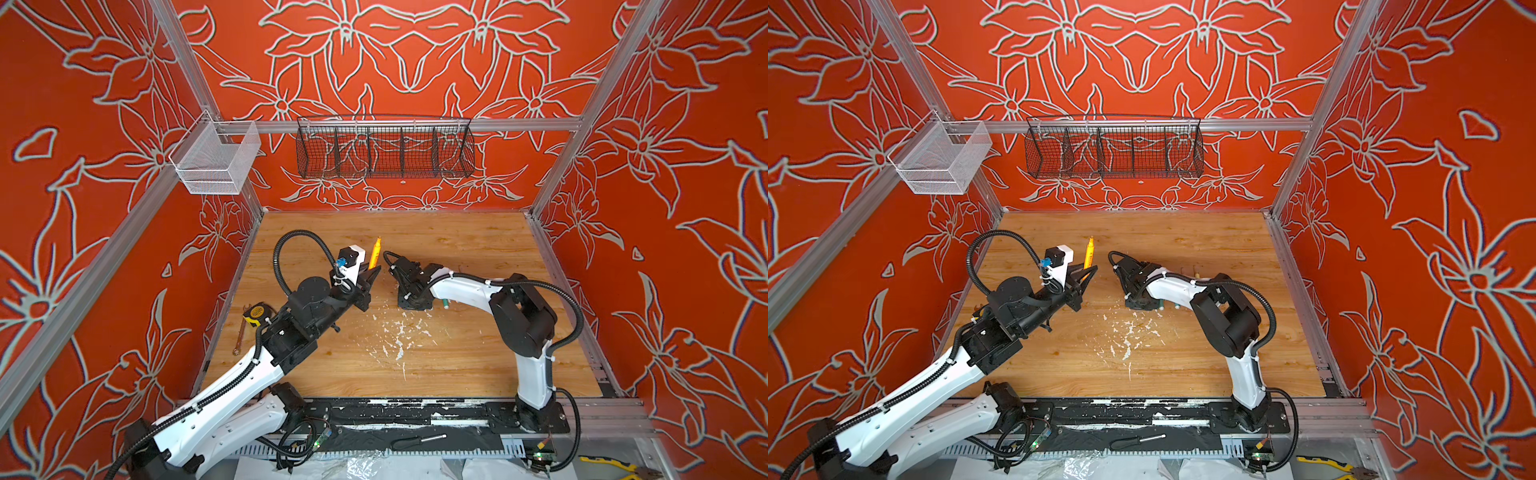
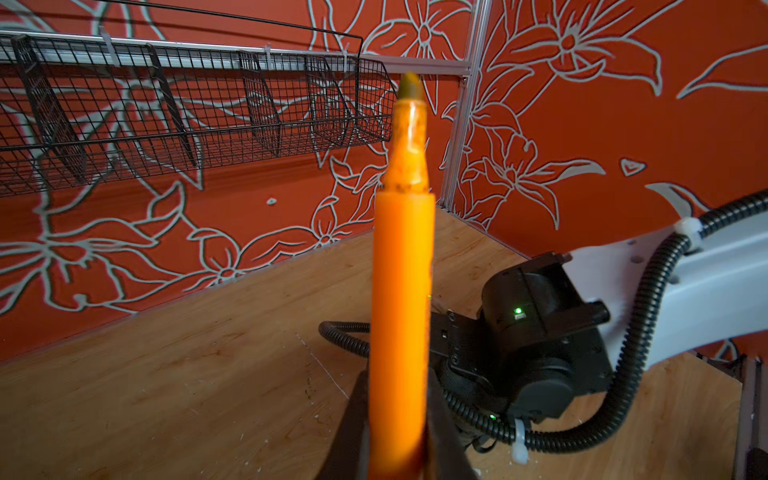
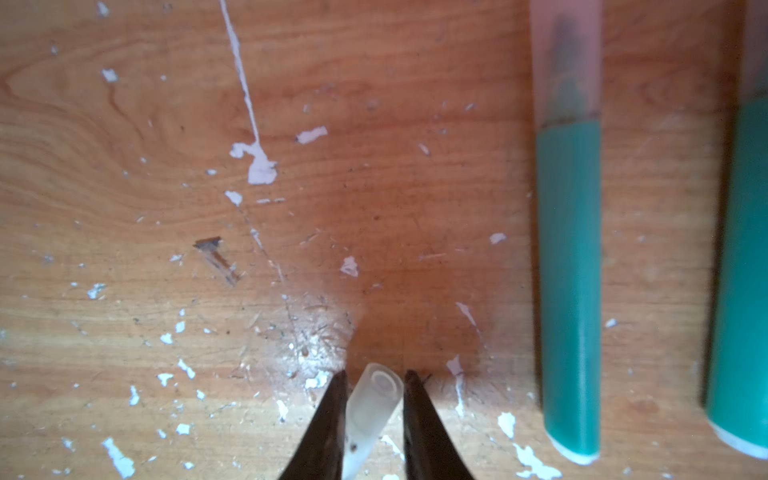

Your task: Insert the pens into the pen caps

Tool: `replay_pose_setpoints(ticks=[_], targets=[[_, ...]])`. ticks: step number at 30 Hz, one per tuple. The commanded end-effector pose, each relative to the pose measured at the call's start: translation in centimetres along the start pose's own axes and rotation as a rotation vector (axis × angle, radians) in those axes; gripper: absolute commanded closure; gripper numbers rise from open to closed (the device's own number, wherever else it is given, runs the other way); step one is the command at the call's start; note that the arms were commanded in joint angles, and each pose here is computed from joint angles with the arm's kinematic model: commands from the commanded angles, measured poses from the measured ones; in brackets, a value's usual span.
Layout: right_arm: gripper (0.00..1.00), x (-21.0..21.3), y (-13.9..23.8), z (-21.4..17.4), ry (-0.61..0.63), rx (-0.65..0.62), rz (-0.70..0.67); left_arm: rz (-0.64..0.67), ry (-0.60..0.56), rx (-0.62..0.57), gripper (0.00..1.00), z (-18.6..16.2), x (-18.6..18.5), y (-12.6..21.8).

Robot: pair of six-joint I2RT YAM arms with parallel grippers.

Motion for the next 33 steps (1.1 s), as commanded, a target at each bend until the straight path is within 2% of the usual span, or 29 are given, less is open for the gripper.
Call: replay_pose_setpoints(ticks=[1,13,27,33], targets=[[0.71,0.3,-0.1,-0.9,-0.005,0.032,0.004,0.005,0.001,-0.030,1.00,0.6,0.1,0.0],[0.71,1.8,0.0,-0.9,0.084,0.033,0.076,0.003,0.003,-0.026,1.00,0.5,0.1,0.0],[0.71,1.9,-0.3,-1.8,0.177,0.068,0.052,0.005,0.004,-0.021,1.00,0.3,0.1,-0.2],[0.71,0.7,-0.1,-1.9,0.179,0.059,-0.025,0.002,0.004,-0.019,1.00,0.3,0.0,-0.2]])
Point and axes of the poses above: each gripper's point midway between its finger pads, its own y axis back along the fingers, its own x axis along the line the jaws close on, z = x × y, the point moved 2 cm from there along y, back along the fingers, and after that the axes turned 8 degrees about -y, right-handed, at the moved point
